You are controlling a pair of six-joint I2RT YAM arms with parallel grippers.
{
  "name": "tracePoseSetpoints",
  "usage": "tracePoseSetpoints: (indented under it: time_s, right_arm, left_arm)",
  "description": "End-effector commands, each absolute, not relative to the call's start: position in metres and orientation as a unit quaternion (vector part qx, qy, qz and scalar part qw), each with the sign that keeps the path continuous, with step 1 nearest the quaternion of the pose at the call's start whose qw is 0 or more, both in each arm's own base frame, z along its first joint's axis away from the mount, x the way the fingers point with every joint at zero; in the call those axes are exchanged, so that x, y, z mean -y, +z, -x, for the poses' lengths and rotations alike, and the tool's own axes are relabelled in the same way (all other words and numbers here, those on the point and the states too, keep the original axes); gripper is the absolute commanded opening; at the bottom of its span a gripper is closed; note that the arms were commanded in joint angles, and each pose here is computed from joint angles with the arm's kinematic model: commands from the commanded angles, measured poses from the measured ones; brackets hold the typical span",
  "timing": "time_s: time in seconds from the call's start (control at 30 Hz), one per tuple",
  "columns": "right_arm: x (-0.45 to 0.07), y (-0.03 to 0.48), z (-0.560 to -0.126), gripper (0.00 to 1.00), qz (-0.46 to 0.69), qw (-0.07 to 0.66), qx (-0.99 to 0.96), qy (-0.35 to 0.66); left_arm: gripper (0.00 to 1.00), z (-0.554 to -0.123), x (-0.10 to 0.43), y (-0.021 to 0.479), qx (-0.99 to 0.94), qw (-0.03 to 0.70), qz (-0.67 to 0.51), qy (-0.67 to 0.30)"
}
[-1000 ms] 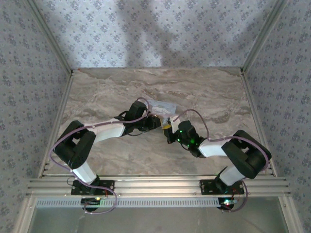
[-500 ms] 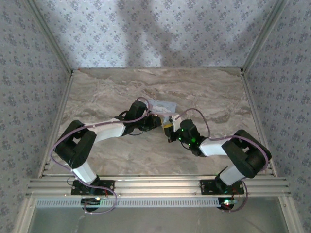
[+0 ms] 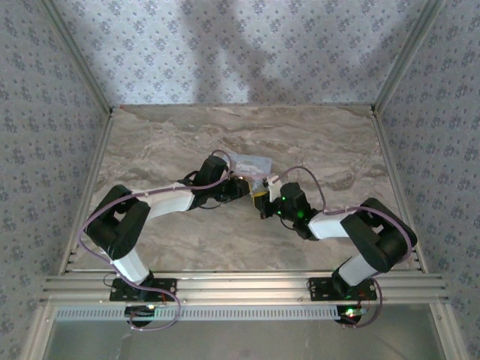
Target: Unlock a padlock with a key
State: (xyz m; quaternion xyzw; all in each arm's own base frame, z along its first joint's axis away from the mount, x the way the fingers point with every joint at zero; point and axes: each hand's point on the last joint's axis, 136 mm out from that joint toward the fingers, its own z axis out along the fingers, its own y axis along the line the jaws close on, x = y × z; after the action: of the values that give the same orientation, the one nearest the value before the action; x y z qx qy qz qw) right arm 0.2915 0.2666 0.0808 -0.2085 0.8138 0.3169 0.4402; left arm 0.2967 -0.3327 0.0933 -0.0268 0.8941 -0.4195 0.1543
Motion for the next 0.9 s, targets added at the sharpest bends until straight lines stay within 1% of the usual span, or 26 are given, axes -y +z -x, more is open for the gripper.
tracePoseSetpoints:
  time_s: [0.0, 0.67, 0.87]
  right_arm:
    - [-0.287, 0.145, -0.313, 0.00, 0.208, 0.519, -0.746, 0.362]
    - [-0.294, 0.169, -0.322, 0.00, 0.204, 0.529, -0.726, 0.388]
    - [-0.286, 0.149, -0.319, 0.00, 0.188, 0.516, -0.745, 0.378]
  left_arm:
    - [0.25, -0.279, 0.351, 0.096, -0.891, 0.126, -0.005, -0.436]
    - [0.25, -0.278, 0.354, 0.093, -0.892, 0.118, -0.005, -0.437]
    - [0.25, -0.280, 0.355, 0.091, -0.892, 0.118, -0.004, -0.437]
